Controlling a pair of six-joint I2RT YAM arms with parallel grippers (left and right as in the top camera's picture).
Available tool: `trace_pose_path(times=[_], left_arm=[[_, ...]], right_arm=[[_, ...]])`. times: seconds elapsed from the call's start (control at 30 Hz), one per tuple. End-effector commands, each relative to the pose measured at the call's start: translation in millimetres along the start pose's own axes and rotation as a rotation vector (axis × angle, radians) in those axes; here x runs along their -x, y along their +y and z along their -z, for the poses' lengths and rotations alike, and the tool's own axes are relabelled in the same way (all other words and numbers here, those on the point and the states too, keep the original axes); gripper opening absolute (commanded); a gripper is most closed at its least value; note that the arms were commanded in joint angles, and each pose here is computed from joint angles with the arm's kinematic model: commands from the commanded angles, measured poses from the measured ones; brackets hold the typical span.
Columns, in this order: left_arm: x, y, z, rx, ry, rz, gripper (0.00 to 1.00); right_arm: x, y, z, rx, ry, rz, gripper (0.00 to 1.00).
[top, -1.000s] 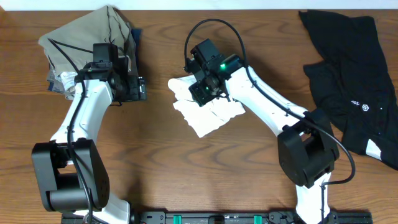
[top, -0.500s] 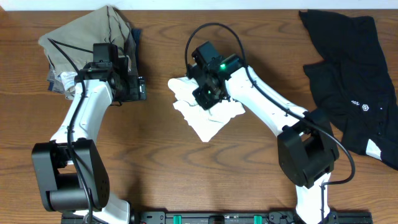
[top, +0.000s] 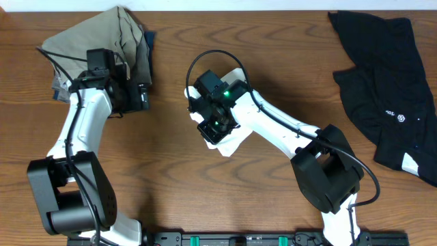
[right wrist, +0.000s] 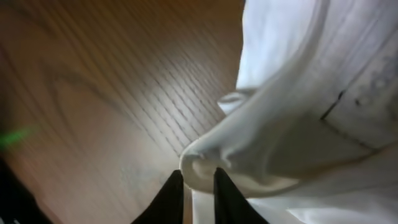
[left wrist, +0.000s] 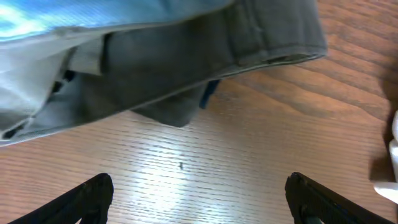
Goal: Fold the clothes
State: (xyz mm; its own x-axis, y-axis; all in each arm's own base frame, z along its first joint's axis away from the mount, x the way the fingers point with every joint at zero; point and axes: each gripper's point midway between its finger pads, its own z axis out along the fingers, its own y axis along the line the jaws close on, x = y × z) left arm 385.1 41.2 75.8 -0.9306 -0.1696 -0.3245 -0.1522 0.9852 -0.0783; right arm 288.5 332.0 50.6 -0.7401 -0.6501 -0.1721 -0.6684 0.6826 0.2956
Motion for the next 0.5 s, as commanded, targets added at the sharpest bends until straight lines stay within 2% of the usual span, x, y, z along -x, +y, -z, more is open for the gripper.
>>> trace_pose_path(times=[0.0,0.1,0.2,0.27,0.37,0.47], left_arm=[[9,3,10,0.006,-0.033,0.008,0.89],[9,2,10,0.001,-0.033,0.026,0.89],[8,0,10,-0.011,-0.027,0.052,0.89],[5,-7,10,-0.054,-0.014,0.053,0.89],[0,-23,11,-0.143,0.009,0.054,0.89],[-5,-46,16,-0.281,0.035,0.057,0.89]], right_arm=[[7,4,6,0.018,-0.039,0.01,0.2],[17,6,13,0.017,-0.075,0.038,0.19],[36,4,40,0.012,-0.146,0.043,0.2],[52,-1,73,0.002,-0.23,0.039,0.3],[71,-17,130,-0.022,-0.363,0.017,0.6],[78,-47,181,-0.061,-0.475,-0.04,0.73]])
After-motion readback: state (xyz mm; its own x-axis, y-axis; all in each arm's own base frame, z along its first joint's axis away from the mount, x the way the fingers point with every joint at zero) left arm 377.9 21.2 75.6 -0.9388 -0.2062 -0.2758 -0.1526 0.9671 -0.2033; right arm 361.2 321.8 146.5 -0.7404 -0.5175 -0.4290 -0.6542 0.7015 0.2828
